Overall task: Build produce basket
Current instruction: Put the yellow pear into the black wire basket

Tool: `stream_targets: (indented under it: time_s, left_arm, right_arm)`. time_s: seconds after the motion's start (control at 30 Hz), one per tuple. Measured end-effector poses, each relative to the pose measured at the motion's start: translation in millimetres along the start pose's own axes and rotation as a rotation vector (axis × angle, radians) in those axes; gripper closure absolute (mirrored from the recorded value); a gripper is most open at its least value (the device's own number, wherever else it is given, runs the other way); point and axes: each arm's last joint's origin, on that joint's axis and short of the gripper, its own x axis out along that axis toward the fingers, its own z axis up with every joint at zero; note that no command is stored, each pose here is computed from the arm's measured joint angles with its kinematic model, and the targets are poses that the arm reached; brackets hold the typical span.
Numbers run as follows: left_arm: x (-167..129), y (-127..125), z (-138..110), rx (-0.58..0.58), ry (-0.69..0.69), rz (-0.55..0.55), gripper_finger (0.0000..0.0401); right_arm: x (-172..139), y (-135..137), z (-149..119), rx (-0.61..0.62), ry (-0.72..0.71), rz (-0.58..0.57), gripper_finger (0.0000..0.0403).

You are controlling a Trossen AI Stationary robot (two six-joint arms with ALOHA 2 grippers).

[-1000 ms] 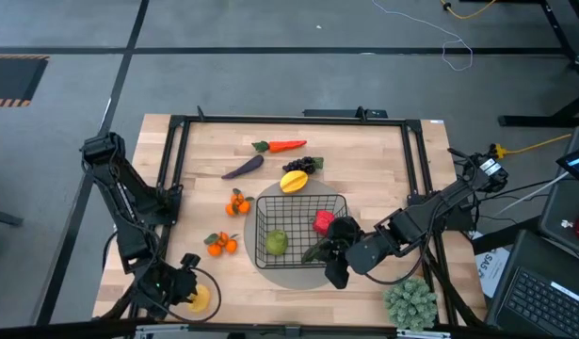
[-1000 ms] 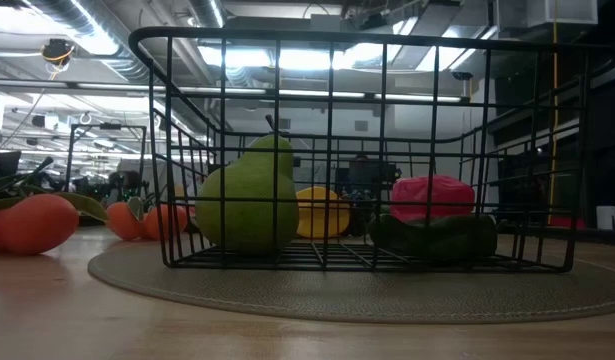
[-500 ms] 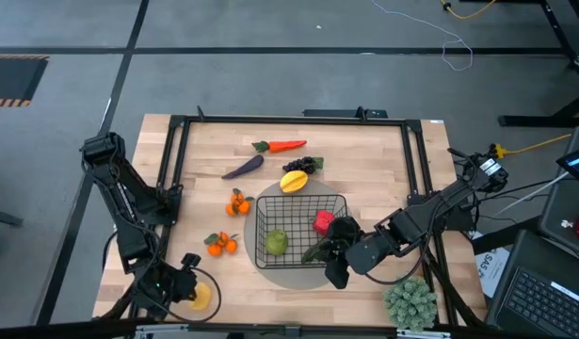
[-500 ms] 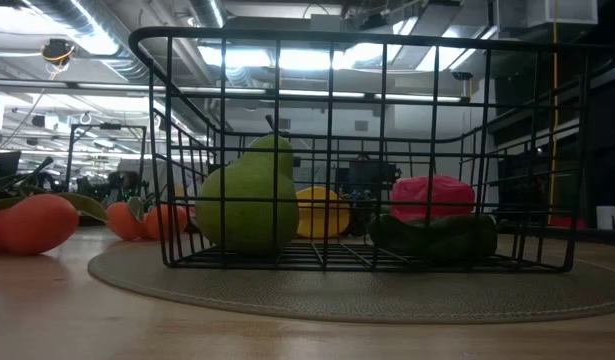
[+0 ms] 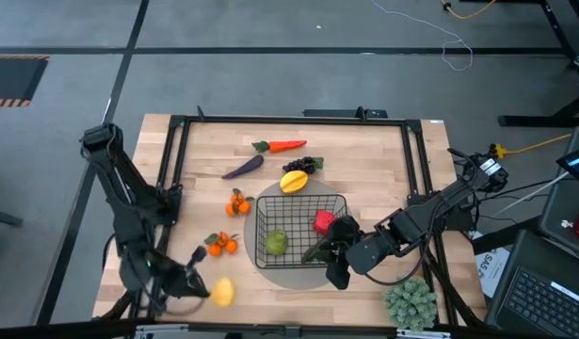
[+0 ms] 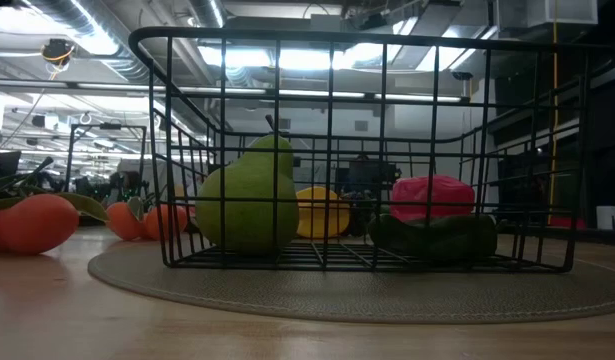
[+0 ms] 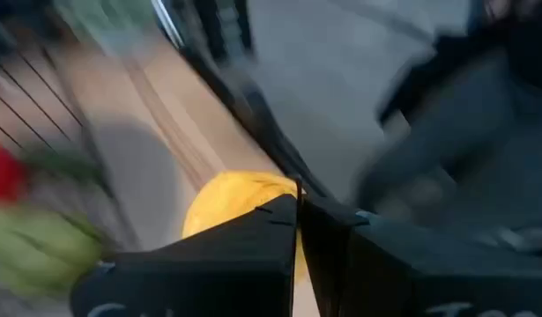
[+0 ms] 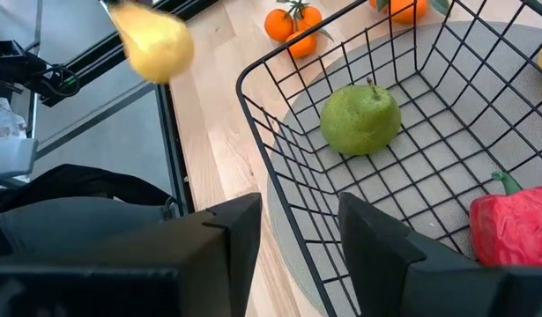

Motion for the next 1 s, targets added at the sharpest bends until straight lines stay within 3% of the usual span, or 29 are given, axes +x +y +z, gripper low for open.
stream_targets:
  time_s: [0.23, 0.47, 0.73, 0.87, 1.0]
  left_arm:
    - [-33, 44, 44, 0.201, -0.252, 0.403, 0.0401]
    - [-43, 94, 58, 0.206, -0.321, 0.56, 0.0401]
    - [-16, 156, 48, 0.267, -0.28, 0.521, 0.0401]
    - [-1, 185, 38, 0.206, -0.269, 0.48, 0.0401]
    - [11, 206, 26, 0.151, -0.241, 0.41, 0.0401]
  right_arm:
    - [0, 0, 0, -0.019, -0.006, -0.004, 0.0261]
    - [0, -2, 2, -0.136, -0.073, -0.063, 0.0261]
    - [-4, -12, 16, -0.286, -0.43, -0.44, 0.0261]
    - [-6, -18, 23, -0.428, -0.524, -0.648, 0.0261]
    - [-7, -27, 34, -0.477, -0.559, -0.785, 0.0261]
